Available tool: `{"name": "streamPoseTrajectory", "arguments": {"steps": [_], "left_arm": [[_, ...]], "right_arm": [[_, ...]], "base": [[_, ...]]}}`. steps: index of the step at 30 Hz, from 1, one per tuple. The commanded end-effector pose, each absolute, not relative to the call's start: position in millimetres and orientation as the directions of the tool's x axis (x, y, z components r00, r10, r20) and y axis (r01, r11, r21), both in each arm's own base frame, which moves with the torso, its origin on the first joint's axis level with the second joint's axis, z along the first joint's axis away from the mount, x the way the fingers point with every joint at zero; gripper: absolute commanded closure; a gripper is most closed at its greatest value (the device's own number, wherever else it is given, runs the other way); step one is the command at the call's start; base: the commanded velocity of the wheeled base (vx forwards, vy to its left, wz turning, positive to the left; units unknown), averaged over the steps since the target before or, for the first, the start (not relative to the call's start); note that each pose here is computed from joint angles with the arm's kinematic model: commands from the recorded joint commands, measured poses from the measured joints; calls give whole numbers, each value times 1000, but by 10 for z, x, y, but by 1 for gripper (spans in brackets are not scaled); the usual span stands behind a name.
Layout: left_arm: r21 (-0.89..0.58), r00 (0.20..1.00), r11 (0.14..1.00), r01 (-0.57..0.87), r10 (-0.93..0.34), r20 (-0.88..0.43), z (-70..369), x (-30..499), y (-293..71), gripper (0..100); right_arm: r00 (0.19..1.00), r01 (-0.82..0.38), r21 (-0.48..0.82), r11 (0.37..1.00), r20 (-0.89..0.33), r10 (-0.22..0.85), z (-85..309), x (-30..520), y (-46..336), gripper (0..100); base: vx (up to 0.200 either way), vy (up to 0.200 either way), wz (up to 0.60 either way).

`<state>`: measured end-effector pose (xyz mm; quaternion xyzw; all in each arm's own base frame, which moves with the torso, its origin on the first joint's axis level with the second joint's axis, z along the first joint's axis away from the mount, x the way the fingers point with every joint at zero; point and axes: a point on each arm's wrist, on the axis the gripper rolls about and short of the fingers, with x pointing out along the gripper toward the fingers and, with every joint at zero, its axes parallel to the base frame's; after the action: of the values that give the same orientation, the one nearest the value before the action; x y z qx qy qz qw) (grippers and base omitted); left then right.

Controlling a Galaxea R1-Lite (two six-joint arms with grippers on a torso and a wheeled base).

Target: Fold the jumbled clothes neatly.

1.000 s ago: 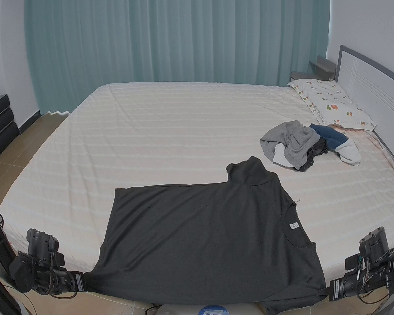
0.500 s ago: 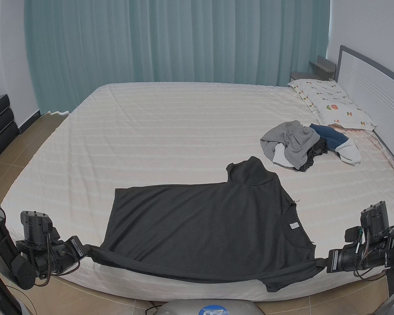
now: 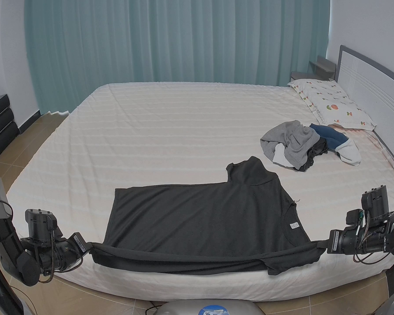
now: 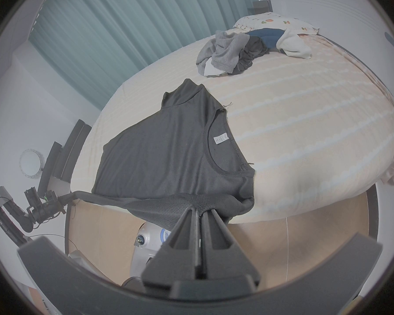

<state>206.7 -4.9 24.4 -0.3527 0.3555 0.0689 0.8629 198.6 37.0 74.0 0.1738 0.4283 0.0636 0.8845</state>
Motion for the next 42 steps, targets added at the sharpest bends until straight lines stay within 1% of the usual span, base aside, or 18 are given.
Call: {"name": "streamPoseTrajectory", "arguments": {"steps": [1,6,10,13,18,23,27,30,34,35,38,42], "left_arm": [[-572,757,740,-354,-132,-640,324,1994,-49,100],[-589,777,736,-334,-140,-614,413,1889,-39,100],[-587,773,736,-336,-141,-619,411,1851,-39,100],[-576,754,738,-352,-141,-641,376,1817,-42,100],[-577,757,737,-353,-138,-639,376,1821,-39,100],[-579,762,736,-350,-135,-633,379,1860,-36,100],[-566,746,737,-369,-129,-654,299,1968,-35,100],[-559,736,737,-379,-126,-665,238,2059,-34,100],[-560,737,736,-379,-126,-664,213,2131,-34,100],[-563,741,736,-376,-126,-660,198,2198,-35,100],[-571,750,733,-370,-127,-649,181,2305,-38,100],[-592,754,708,-386,-128,-645,140,2423,-46,100]], "right_arm": [[626,36,364,931,-734,263,742,1971,365,100],[620,40,362,931,-740,261,726,1933,353,100],[619,41,362,931,-741,261,723,1916,350,100],[639,29,372,928,-721,268,780,1854,336,100],[665,7,386,922,-691,285,860,1788,328,100],[655,10,384,923,-700,285,835,1804,331,100],[621,28,376,926,-732,279,740,1912,348,100],[615,42,374,926,-740,271,690,2058,349,100],[622,44,376,926,-735,269,654,2177,356,100],[632,40,378,925,-726,269,614,2302,374,100],[638,42,376,926,-723,264,535,2445,390,100],[644,49,376,925,-720,258,456,2545,384,100]], "base": [[0,0,0],[0,0,0],[0,0,0],[0,0,0],[0,0,0],[0,0,0],[0,0,0],[0,0,0],[0,0,0],[0,0,0],[0,0,0],[0,0,0]]}}
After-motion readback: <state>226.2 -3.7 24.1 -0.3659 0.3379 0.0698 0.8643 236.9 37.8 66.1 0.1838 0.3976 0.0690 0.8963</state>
